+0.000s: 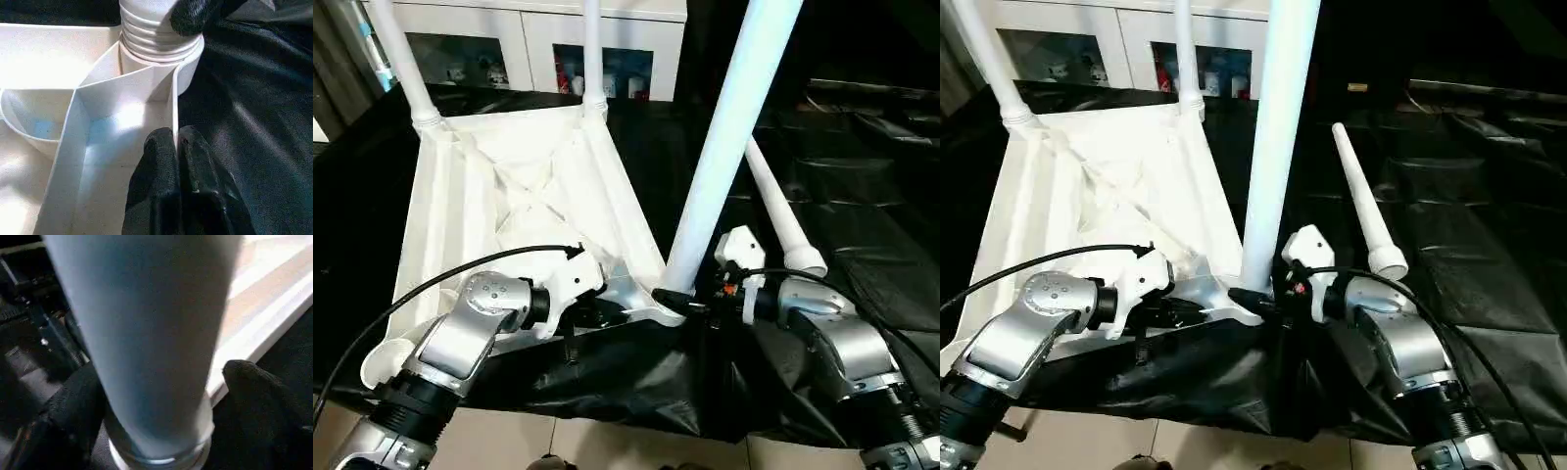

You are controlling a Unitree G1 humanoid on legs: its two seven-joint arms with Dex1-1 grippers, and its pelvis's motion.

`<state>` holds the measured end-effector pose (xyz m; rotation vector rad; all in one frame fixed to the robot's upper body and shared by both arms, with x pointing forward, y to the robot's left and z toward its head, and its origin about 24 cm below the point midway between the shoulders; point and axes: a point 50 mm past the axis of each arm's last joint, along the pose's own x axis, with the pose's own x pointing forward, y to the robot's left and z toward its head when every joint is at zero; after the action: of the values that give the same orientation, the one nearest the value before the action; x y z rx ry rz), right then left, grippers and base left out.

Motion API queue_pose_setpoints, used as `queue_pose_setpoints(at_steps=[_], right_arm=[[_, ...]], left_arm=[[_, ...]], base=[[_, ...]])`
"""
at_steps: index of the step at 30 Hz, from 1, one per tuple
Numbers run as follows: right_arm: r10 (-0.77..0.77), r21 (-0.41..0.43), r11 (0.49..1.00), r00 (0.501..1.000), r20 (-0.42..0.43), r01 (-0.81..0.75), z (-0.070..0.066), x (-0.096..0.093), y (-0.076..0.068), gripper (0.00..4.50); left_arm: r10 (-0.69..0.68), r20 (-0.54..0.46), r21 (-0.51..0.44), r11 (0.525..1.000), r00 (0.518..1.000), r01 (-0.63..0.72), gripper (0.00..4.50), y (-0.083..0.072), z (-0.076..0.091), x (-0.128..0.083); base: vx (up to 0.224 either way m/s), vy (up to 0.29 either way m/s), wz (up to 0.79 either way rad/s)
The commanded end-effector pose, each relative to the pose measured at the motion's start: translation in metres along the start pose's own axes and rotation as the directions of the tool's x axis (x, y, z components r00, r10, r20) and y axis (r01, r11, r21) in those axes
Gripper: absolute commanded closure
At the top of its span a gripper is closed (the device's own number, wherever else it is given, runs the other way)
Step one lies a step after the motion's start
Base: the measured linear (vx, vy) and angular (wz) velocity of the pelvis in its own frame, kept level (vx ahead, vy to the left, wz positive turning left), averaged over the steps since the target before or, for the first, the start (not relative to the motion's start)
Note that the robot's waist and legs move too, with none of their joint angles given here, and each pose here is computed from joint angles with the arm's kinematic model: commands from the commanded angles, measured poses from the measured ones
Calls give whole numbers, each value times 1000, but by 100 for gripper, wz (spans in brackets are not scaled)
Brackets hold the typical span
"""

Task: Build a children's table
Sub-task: Rotate leg to tighten

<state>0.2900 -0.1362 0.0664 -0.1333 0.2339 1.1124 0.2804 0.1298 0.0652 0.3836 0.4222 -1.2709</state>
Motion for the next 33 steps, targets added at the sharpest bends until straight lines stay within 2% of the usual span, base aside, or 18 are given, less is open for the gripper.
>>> queue_pose_setpoints(at_steps=[1, 10, 15, 18, 19, 23, 26, 27, 31, 33], right_arm=[[15, -30, 999, 1000, -23, -16, 1, 1, -1, 106], [9, 6, 1000, 999, -35, -9, -6, 2, 0, 166], [-184, 89, 978, 982, -52, 188, -20, 9, -10, 177], [-331, 169, 925, 940, -84, 341, -30, 18, -15, 178], [-397, 222, 884, 911, -110, 412, -35, 26, -16, 178], [-469, 272, 826, 869, -155, 494, -39, 44, -15, 178], [-454, 301, 832, 884, -114, 466, -29, 70, -8, 178], [-443, 314, 837, 892, -94, 448, -25, 75, -7, 122], [-407, 315, 861, 912, -41, 398, -15, 78, -6, 100], [-357, 274, 898, 934, -8, 345, -10, 68, -9, 88]], left_arm=[[-49, 70, 35, 998, 996, 46, 450, -5, 10, 3], [-17, 62, 24, 1000, 998, 16, 450, -2, 9, 2], [121, 37, -23, 993, 992, -120, 450, 13, 10, 11], [227, 36, -76, 972, 973, -224, 450, 25, 16, 21], [292, 25, -100, 952, 956, -288, 450, 32, 20, 27], [400, 11, -164, 905, 917, -393, 450, 42, 28, 40], [409, 56, -175, 902, 911, -394, 450, 40, 42, 56], [404, 69, -166, 906, 912, -389, 450, 39, 45, 59], [379, 84, -149, 919, 922, -364, 450, 35, 47, 61], [332, 99, -104, 941, 938, -322, 450, 32, 40, 53]], base=[[0, 0, 0], [0, 0, 0], [0, 0, 0], [0, 0, 0], [0, 0, 0], [0, 0, 0], [0, 0, 0], [0, 0, 0], [0, 0, 0], [0, 0, 0]])
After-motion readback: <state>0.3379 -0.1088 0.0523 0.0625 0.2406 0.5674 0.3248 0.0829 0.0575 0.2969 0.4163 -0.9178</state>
